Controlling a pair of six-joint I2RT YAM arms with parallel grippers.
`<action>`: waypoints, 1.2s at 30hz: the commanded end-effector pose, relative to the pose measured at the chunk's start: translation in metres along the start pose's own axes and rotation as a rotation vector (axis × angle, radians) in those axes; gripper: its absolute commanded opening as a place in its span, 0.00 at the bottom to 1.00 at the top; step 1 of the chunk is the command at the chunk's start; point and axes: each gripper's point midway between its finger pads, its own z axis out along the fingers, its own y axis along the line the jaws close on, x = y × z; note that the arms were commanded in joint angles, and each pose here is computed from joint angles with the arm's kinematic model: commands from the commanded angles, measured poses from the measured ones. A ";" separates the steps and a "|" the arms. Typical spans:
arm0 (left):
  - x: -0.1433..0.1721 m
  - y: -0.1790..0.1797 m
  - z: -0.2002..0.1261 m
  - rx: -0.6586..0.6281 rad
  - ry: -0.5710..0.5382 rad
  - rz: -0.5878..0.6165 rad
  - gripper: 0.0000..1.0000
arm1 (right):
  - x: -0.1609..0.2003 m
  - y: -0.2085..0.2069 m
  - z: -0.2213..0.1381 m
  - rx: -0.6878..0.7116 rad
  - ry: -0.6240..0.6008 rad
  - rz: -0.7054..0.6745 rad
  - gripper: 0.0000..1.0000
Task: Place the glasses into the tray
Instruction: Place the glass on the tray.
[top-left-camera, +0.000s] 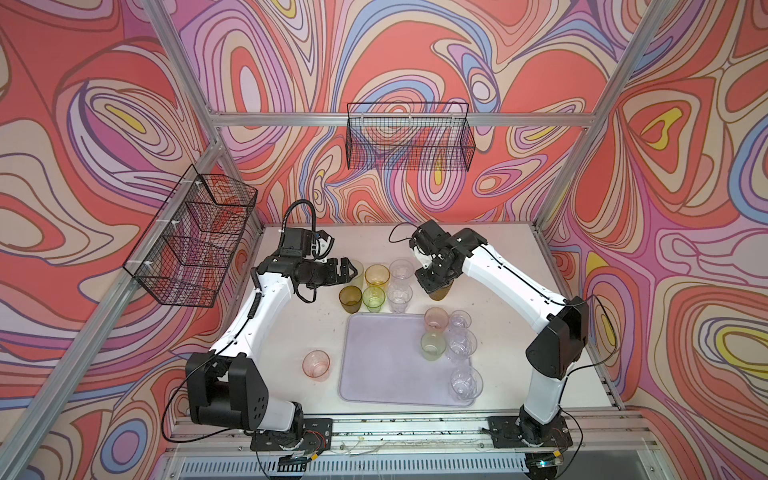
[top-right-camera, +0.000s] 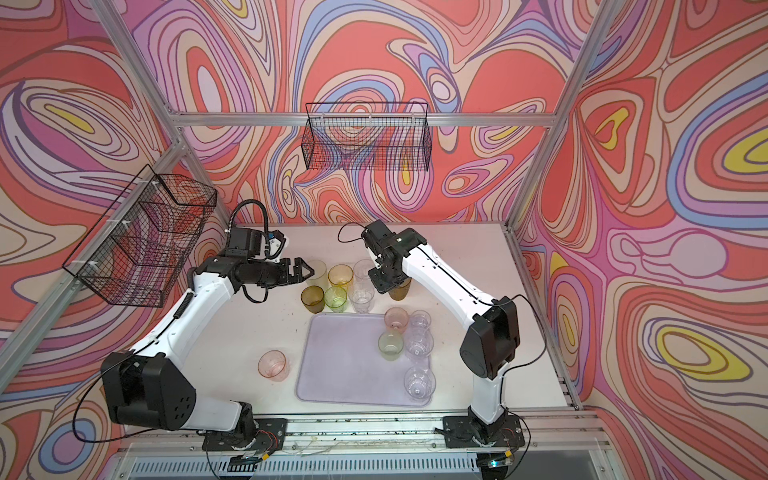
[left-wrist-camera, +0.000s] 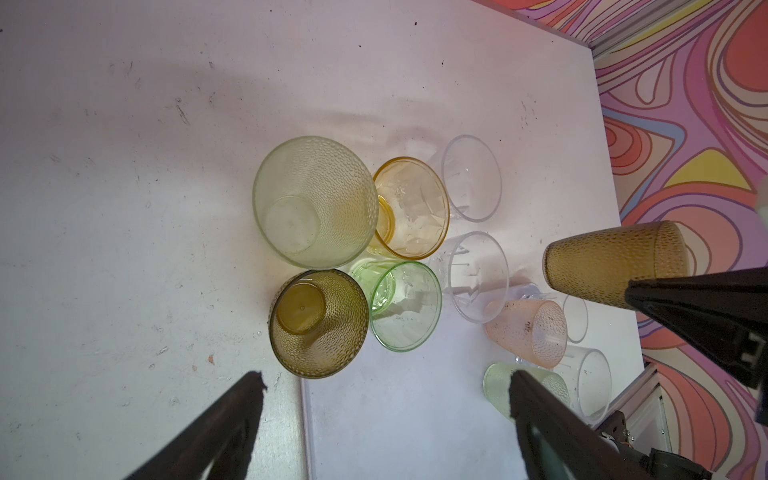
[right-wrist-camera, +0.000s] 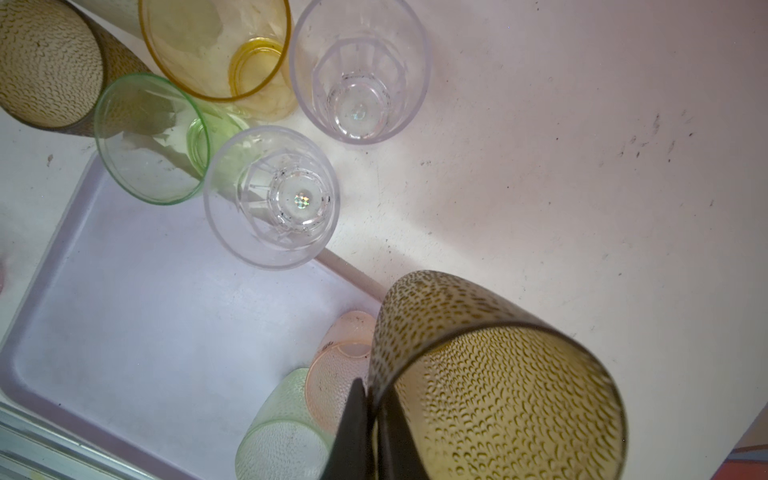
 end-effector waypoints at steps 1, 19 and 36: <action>-0.004 -0.005 -0.005 0.003 -0.002 0.021 0.95 | 0.004 0.001 -0.025 0.024 -0.026 0.005 0.00; -0.005 -0.008 -0.008 0.012 -0.009 0.020 0.95 | 0.034 0.039 -0.063 -0.040 -0.021 0.011 0.00; -0.006 -0.011 -0.008 0.025 -0.012 0.018 0.95 | 0.071 0.083 -0.082 -0.054 0.022 0.022 0.00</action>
